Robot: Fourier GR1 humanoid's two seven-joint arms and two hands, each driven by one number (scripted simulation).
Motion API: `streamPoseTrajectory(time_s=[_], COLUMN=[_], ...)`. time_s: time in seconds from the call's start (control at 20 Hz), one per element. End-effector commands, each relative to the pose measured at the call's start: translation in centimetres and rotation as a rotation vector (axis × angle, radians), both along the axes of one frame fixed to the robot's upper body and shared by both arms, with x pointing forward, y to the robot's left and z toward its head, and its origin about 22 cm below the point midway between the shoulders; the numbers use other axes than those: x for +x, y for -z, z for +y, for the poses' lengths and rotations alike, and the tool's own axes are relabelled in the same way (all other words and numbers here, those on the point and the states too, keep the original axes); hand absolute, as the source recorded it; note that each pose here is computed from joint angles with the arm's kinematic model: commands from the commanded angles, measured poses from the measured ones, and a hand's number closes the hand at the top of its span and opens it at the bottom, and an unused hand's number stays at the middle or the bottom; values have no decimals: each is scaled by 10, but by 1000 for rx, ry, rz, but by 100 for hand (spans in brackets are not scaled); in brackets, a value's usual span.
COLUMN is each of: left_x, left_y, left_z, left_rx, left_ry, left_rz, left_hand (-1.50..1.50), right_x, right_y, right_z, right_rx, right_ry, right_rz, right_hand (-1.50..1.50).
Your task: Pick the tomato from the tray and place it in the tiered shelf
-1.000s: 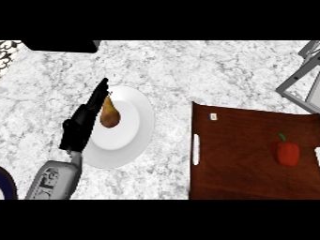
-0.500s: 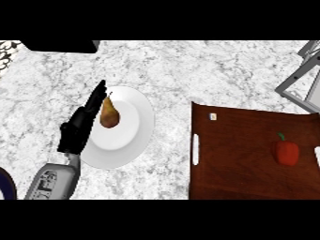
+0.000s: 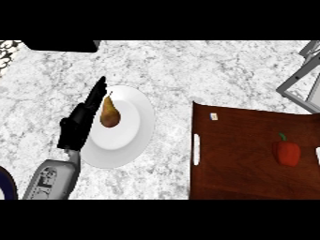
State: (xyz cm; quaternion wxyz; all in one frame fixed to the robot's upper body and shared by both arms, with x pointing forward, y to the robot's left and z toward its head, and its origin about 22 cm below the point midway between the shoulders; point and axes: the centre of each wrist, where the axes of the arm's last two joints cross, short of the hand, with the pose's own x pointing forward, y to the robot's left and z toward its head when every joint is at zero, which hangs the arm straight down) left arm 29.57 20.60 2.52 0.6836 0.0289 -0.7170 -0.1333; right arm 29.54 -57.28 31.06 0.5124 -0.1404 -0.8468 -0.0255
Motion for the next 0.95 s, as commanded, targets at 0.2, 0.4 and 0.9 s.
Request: streamPoseTrajectory(time_s=[0.2,0.4,0.9], left_x=[1,4,-2], left_y=[-2,-7,-1], left_z=[-4,0,9], left_rx=[-5,-11,-11], left_ry=[18,11,-12], left_rz=[-19,-17,-26], left_hand=[0,0,0], right_x=[-43,-70,-92], right_y=[-11,-19,-14], right_z=[-28,-41,-53], right_rx=[53,-21,-93], right_ry=[108,115,87], right_rz=[165,245,293], right_hand=[-150,-150,-150])
